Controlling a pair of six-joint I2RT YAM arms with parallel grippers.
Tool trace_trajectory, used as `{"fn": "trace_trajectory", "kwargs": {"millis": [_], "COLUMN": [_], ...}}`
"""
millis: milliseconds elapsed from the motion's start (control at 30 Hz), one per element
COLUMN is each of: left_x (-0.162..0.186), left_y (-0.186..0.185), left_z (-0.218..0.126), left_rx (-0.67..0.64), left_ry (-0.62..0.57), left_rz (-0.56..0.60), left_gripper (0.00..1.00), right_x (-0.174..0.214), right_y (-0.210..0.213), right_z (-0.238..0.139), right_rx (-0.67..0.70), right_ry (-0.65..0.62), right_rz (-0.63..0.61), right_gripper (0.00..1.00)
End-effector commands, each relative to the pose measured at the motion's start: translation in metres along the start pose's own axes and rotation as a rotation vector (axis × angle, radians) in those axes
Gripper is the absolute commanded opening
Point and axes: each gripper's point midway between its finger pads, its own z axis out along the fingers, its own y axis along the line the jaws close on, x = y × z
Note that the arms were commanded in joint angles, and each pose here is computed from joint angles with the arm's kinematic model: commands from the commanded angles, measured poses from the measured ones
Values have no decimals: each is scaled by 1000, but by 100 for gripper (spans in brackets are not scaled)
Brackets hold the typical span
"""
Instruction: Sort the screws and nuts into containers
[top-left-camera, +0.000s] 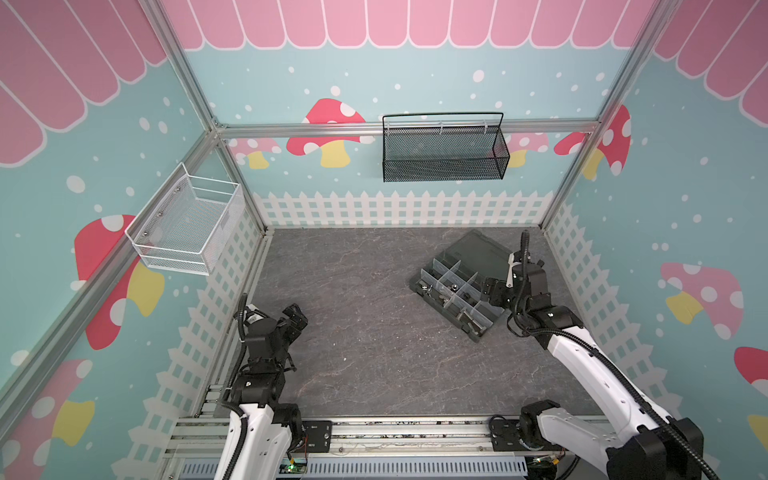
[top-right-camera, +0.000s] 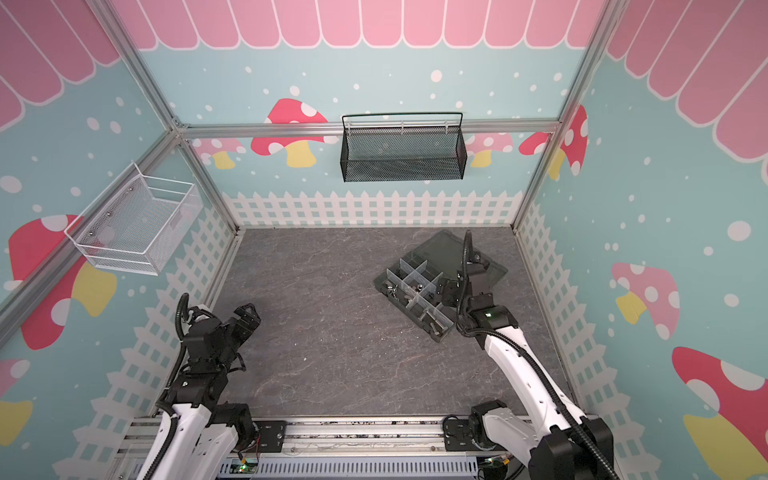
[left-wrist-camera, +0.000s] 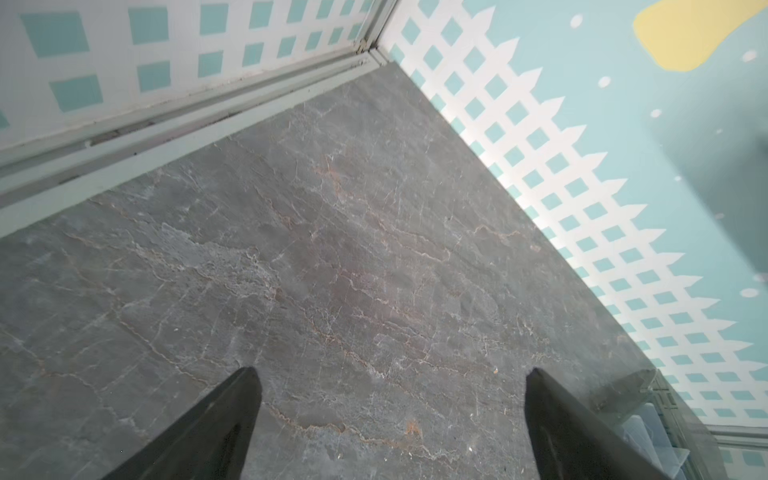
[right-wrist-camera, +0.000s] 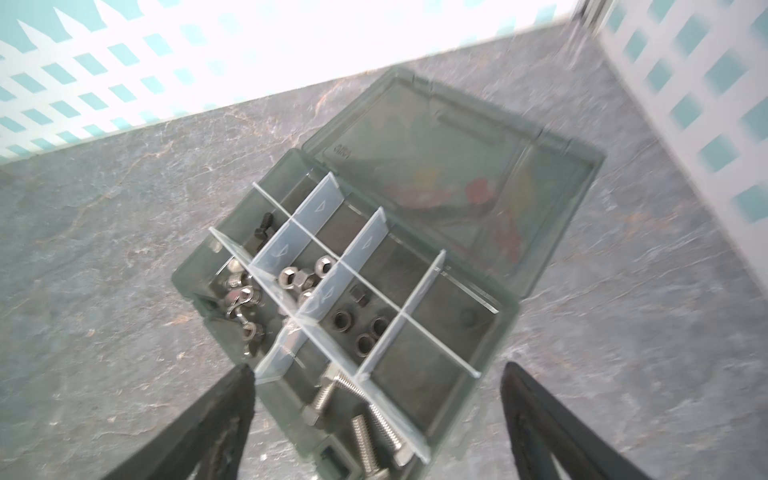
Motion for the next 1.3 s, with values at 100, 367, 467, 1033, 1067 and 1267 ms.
{"fn": "trace_trajectory", "kwargs": {"millis": [100,367,467,1033,1067,1267], "left_x": [-8,-7,-5,-15,-17,-25], "left_y": [12,14,14,11,10,3], "left_z": [-14,-13,-8,14,14,21], "left_rx": [-3,12,17,23,27,40], "left_ry": [-100,-122,-124,-223,-234,-290], "left_rz": [6,6,9,128,137,238], "left_gripper": [100,100,100,100,100,100], "right_x": [-13,-1,2,40,42,46], "right_y": [-29,-58,-69,-100,-101,-112], "right_z": [-20,-28,-30,-15,-14,-21], "right_rx": [113,222,266,406,407,446], "right_ry": [-140,-231,-275,-349,-355,-462], "right_rz": [44,83,72,-66,-78,-70], "right_gripper": [98,98,98,98,98,98]}}
